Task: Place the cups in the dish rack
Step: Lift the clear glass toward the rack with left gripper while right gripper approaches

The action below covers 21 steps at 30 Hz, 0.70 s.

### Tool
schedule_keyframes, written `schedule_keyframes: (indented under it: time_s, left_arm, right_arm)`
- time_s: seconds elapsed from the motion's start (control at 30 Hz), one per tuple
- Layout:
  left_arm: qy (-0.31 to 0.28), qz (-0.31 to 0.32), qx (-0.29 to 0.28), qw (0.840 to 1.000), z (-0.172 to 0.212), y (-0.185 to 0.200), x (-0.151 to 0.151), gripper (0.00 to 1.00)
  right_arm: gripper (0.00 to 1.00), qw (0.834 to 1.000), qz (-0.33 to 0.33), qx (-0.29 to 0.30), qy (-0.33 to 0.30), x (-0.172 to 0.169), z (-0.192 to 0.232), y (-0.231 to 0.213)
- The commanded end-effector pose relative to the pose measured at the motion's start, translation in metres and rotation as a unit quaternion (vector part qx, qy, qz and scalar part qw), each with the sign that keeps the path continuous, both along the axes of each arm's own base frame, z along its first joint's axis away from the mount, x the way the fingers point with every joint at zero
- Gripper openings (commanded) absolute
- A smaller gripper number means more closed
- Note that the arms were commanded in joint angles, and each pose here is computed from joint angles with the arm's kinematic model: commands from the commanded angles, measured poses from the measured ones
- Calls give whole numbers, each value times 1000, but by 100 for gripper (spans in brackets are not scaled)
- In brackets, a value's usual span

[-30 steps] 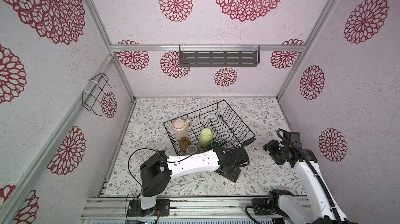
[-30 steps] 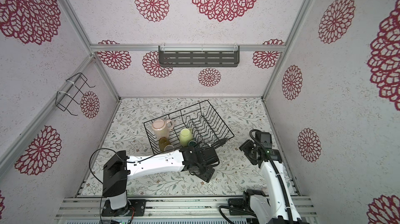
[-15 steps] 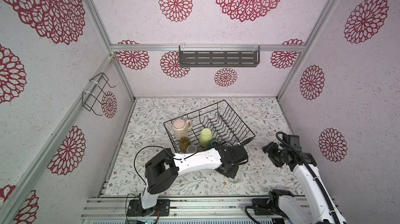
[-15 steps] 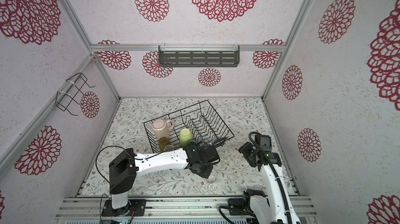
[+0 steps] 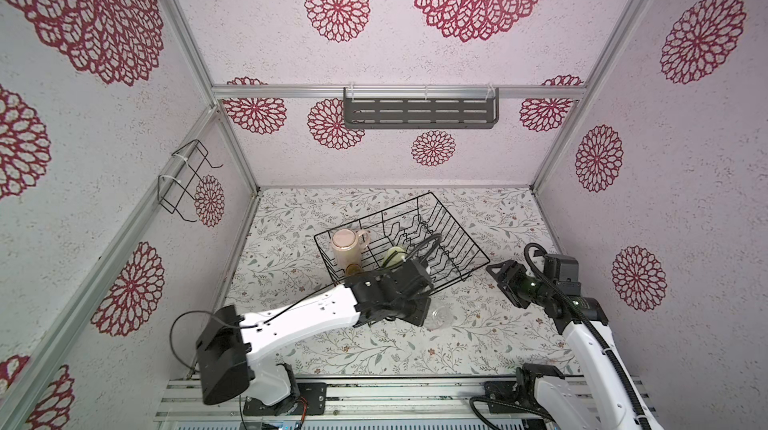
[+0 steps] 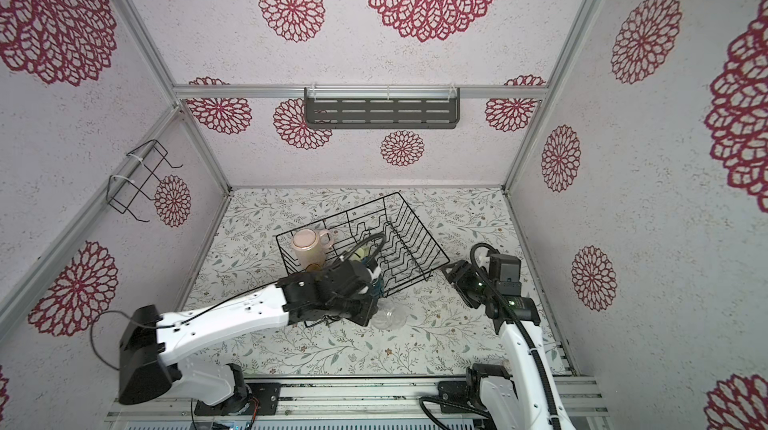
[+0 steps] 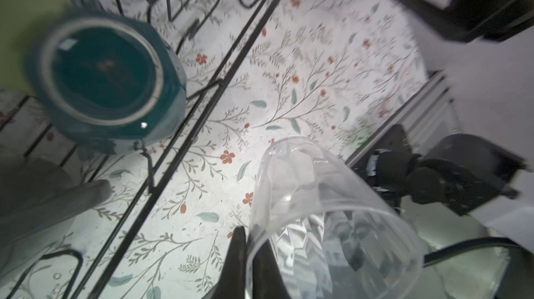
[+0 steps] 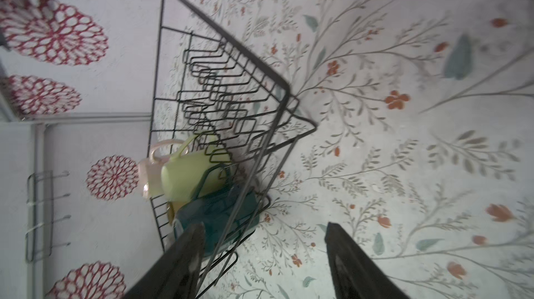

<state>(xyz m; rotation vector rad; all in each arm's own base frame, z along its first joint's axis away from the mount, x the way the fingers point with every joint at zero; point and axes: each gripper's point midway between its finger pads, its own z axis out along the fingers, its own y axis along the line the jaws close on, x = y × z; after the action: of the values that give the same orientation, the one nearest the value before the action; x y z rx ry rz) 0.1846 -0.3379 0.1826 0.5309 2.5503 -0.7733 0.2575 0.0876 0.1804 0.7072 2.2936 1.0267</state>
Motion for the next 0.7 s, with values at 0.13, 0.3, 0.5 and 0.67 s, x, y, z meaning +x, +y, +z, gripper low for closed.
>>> schedule_keyframes:
  time_s: [0.13, 0.3, 0.5, 0.67]
  left_arm:
    - [-70, 59, -198, 976, 71, 34, 56, 0]
    - [-109, 62, -263, 957, 103, 48, 72, 0]
    - [-69, 12, -356, 932, 124, 27, 66, 0]
    - [-42, -7, -400, 915, 133, 19, 61, 0]
  right_arm:
    - [84, 973, 124, 139, -136, -8, 109, 75]
    - [89, 951, 198, 193, -140, -22, 128, 120]
    - [93, 910, 265, 227, -224, -33, 163, 151]
    - [94, 880, 245, 223, -341, -34, 190, 141]
